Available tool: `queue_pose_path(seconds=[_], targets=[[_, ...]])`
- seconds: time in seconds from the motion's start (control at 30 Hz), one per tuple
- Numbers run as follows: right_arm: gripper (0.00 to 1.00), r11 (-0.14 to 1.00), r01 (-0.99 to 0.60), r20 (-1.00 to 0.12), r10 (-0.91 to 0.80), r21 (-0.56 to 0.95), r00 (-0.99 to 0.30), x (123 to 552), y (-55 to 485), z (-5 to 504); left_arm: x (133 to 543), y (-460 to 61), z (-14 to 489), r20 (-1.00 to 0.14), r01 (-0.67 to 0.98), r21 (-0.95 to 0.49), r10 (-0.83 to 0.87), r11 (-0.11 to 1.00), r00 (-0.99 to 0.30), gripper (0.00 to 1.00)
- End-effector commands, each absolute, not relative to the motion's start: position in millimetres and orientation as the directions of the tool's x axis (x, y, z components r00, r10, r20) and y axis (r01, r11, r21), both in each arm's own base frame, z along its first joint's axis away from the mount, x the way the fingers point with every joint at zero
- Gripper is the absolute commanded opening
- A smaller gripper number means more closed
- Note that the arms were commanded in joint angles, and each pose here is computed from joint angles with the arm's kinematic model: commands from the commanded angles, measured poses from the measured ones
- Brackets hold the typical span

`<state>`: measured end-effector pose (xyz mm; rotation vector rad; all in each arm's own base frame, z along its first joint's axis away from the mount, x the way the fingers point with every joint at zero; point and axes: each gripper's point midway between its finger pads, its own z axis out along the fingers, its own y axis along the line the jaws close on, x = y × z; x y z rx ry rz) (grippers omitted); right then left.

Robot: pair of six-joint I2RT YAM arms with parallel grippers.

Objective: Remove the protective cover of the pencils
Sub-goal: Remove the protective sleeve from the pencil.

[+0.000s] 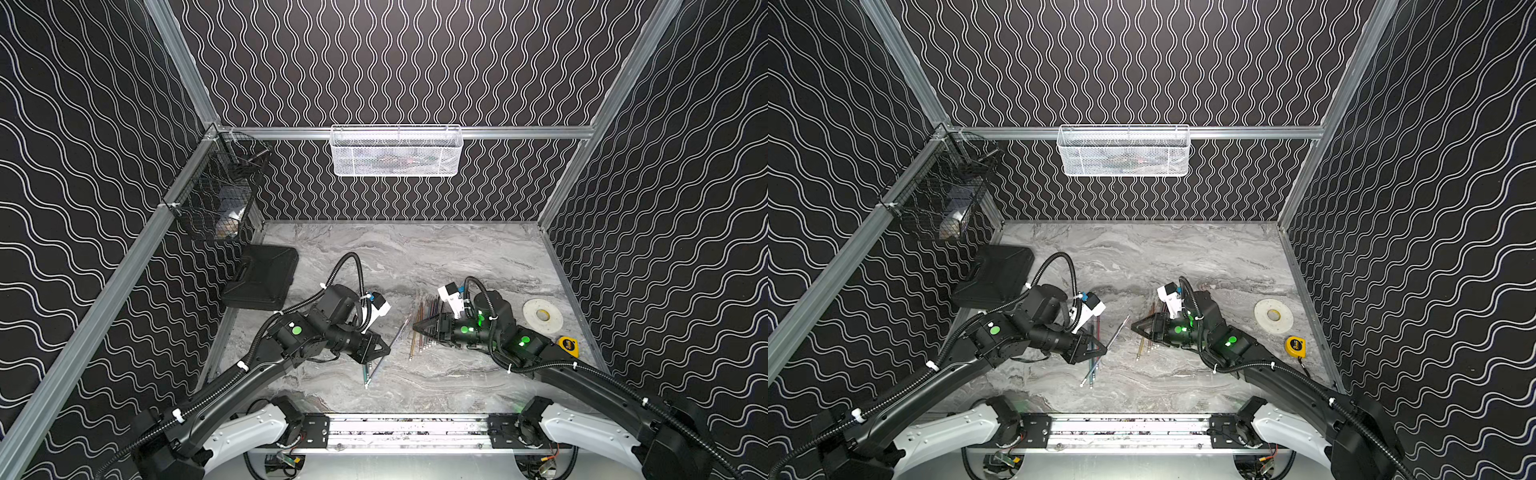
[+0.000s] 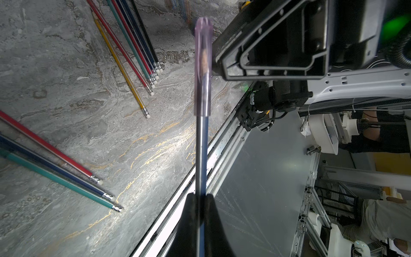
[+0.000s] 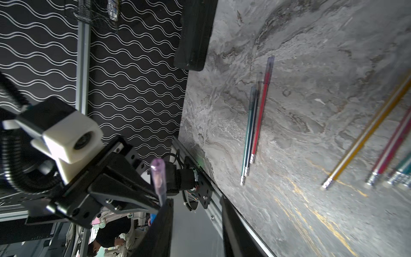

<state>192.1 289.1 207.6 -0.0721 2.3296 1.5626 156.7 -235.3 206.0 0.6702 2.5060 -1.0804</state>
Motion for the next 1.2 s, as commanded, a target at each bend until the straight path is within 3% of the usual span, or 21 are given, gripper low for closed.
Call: queue_pose_path(seconds=[0.0,0.43,0.9,0.97,1.03,1.17], targets=[[0.36,0.298,-0.256,-0.309,0.146,0.920,-0.940,191,298,229,158,-236,207,-0.489,0.561,-0.577,0.299,0.594,-0.819,0.01],[0.35,0.320,-0.229,-0.292,0.163,0.919,-0.943,205,313,229,158,-237,206,-0.486,0.559,-0.579,0.298,0.594,-0.821,0.01],[0.18,0.344,-0.169,-0.254,0.218,0.924,-0.942,215,314,221,158,-237,205,-0.481,0.557,-0.582,0.301,0.593,-0.823,0.01],[0.12,0.337,-0.163,-0.248,0.226,0.927,-0.942,215,314,222,158,-237,205,-0.482,0.557,-0.582,0.300,0.593,-0.823,0.02],[0.06,0.330,-0.158,-0.242,0.232,0.931,-0.942,215,314,223,158,-237,205,-0.482,0.557,-0.581,0.300,0.593,-0.823,0.05],[0.04,0.331,-0.151,-0.239,0.244,0.932,-0.940,217,313,224,158,-236,206,-0.485,0.556,-0.578,0.296,0.597,-0.823,0.22]])
